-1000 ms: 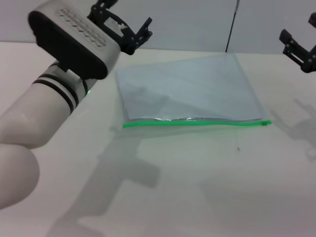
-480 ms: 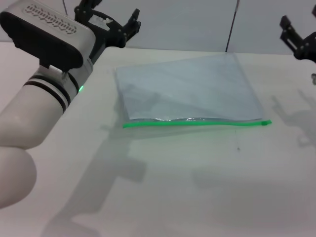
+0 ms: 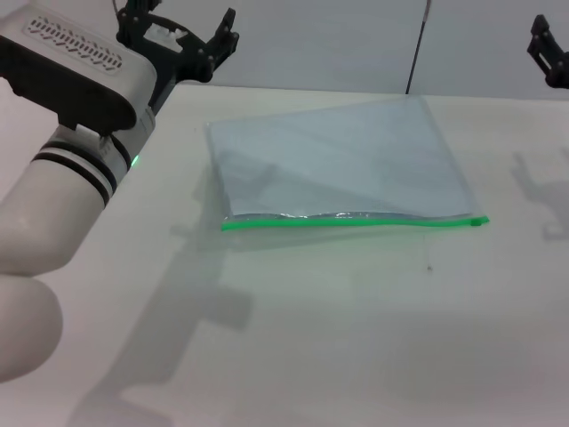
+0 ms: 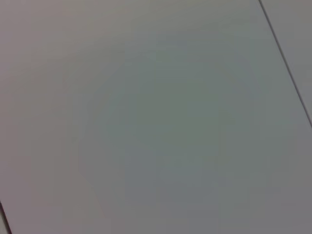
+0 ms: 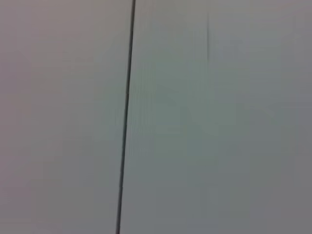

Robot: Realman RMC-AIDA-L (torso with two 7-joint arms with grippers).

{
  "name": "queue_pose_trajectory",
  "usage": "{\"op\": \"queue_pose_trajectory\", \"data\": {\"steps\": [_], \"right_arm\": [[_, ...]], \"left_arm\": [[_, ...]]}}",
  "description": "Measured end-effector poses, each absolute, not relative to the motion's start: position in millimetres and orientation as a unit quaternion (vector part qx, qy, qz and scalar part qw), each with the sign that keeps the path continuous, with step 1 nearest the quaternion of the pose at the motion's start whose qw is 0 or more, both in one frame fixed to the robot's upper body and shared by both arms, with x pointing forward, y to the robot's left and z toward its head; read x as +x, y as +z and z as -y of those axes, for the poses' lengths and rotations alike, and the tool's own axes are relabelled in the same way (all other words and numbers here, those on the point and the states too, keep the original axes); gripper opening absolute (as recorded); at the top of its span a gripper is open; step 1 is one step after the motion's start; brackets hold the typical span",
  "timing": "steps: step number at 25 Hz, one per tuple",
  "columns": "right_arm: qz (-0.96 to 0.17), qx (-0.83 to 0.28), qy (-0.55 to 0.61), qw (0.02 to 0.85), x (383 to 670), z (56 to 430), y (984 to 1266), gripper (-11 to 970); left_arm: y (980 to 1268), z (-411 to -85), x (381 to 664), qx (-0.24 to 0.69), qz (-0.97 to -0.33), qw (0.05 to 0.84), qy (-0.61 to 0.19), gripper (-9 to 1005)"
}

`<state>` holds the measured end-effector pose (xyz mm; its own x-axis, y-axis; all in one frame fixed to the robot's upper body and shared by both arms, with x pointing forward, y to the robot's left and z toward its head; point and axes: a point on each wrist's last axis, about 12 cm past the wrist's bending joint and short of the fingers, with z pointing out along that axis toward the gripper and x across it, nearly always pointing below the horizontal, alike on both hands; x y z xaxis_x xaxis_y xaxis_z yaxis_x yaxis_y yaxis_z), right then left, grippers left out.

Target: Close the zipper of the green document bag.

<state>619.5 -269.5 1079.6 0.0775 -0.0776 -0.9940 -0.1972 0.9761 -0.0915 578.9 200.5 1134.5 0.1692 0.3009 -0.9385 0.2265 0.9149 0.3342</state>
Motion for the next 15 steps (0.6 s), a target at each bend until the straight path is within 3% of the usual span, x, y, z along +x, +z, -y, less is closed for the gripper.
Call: {"op": "queue_pose_trajectory", "data": {"steps": [15], "right_arm": [[-0.691,-0.113,0.058,0.711,626,252,1083,773]], "left_arm": [[1130,-200,582,0.213,-0.647,0.731,0.032,861]]}}
